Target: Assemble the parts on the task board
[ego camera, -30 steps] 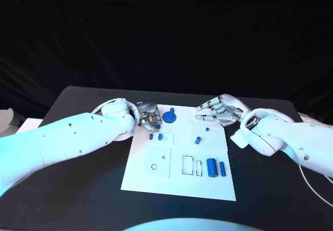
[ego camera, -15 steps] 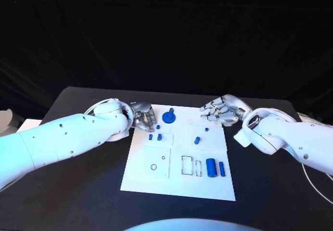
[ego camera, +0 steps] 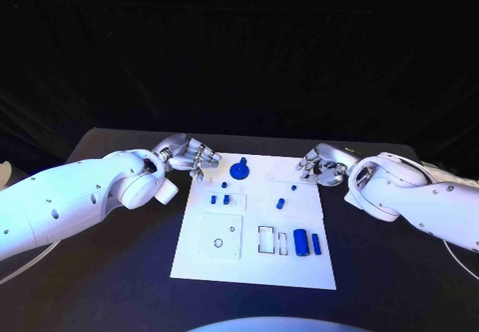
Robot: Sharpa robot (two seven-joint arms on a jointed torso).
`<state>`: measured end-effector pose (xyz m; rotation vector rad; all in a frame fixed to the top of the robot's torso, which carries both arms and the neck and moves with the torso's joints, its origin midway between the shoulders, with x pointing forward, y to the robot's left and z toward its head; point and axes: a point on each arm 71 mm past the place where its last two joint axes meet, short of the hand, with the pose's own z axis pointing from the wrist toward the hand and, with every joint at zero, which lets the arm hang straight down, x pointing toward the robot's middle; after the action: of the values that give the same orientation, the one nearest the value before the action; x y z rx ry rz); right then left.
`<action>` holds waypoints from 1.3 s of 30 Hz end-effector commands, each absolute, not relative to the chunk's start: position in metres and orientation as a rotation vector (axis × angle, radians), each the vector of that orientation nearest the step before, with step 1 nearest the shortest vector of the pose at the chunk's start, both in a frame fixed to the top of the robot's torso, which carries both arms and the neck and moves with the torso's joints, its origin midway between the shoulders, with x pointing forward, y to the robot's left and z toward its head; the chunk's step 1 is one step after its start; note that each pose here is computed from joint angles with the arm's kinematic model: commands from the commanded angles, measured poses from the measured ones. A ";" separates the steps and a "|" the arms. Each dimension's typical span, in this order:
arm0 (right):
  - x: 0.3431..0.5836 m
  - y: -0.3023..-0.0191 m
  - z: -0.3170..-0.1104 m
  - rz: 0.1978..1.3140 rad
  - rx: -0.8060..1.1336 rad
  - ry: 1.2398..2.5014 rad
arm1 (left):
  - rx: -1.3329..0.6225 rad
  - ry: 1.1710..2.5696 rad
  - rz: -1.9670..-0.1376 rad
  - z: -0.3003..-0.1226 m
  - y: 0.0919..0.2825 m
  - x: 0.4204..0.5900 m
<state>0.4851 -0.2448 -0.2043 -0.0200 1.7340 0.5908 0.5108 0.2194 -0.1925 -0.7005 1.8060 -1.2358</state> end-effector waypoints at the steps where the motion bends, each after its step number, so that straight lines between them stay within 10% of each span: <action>1: 0.484 -0.244 -0.209 0.415 -0.211 1.740 | -1.226 1.570 -1.520 -0.188 0.226 0.511; 39: 0.476 -0.201 -0.232 0.410 -0.406 1.815 | -1.307 1.515 -1.623 -0.182 0.223 0.492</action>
<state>0.4790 -0.2039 -0.2250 -0.3559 1.7674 0.4287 0.4924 0.2242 -0.1836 -1.3065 1.5266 -1.6043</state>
